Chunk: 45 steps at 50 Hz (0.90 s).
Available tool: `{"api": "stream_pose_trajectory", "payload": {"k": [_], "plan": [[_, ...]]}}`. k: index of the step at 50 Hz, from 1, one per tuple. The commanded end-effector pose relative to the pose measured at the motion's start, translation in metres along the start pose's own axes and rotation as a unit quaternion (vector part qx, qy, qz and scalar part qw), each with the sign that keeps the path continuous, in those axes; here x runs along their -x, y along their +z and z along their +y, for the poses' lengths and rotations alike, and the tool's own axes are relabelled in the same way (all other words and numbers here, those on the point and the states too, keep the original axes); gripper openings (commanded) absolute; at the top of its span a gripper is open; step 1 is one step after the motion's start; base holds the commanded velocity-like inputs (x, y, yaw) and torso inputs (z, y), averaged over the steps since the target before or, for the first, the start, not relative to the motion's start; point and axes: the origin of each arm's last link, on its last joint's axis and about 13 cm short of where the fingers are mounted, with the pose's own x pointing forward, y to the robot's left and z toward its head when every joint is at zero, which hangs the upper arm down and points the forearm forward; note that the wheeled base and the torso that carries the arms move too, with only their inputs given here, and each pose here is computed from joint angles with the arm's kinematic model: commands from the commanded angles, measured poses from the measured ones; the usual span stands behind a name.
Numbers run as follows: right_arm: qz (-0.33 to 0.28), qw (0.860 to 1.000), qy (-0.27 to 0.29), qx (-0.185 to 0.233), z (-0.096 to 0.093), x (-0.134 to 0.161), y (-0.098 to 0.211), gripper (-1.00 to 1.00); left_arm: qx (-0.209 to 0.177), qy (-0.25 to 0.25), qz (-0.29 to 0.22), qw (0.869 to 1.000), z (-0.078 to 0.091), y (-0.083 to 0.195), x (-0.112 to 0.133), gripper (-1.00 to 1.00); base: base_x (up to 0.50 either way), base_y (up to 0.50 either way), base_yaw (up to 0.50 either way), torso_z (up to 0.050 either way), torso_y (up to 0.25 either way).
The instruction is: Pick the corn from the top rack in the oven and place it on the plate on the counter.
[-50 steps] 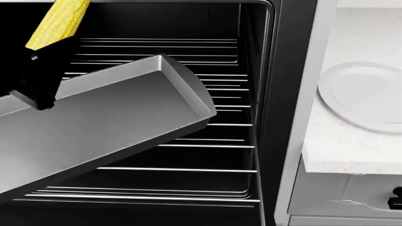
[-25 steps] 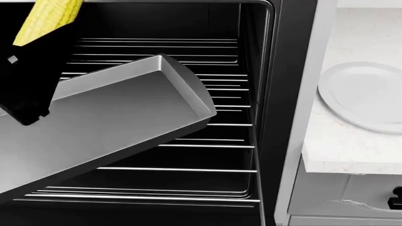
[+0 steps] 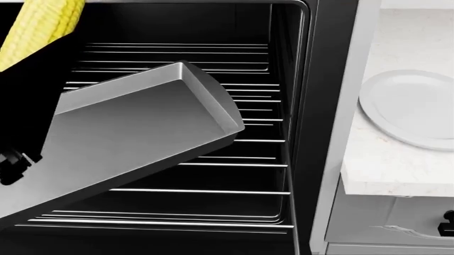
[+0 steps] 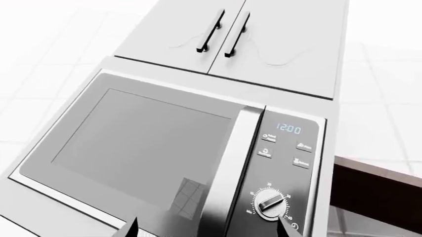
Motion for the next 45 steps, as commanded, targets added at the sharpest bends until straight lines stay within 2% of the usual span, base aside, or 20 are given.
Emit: {"api": "stream_pose_trajectory", "payload": {"k": [1, 5, 8, 16, 24, 45], "plan": [[0.002, 1.0, -0.003, -0.003, -0.001, 0.003, 0.0, 1.0, 0.002, 0.003, -0.02, 1.0, -0.013, 0.006, 0.015, -1.0, 0.0, 0.0, 0.0, 0.0, 0.0], [0.002, 1.0, -0.003, -0.003, -0.001, 0.003, 0.0, 1.0, 0.003, 0.005, -0.022, 1.0, -0.013, 0.006, 0.016, -1.0, 0.0, 0.0, 0.0, 0.0, 0.0], [0.001, 1.0, -0.004, -0.004, -0.002, 0.004, 0.001, 1.0, -0.004, 0.001, -0.032, 0.999, -0.025, 0.012, 0.023, -1.0, 0.0, 0.0, 0.0, 0.0, 0.0], [0.005, 1.0, -0.008, -0.01, -0.004, 0.005, 0.003, 1.0, -0.002, 0.001, -0.048, 0.999, -0.036, 0.013, 0.03, -1.0, 0.0, 0.0, 0.0, 0.0, 0.0], [0.009, 1.0, -0.012, -0.012, -0.016, 0.002, 0.014, 1.0, -0.014, -0.001, -0.046, 0.999, -0.046, 0.01, 0.036, -1.0, 0.0, 0.0, 0.0, 0.0, 0.0], [0.021, 1.0, -0.008, -0.013, -0.015, 0.0, 0.005, 1.0, -0.002, -0.003, -0.058, 0.998, -0.055, 0.004, 0.04, -1.0, 0.0, -0.03, 0.0, 0.0, 0.0]]}}
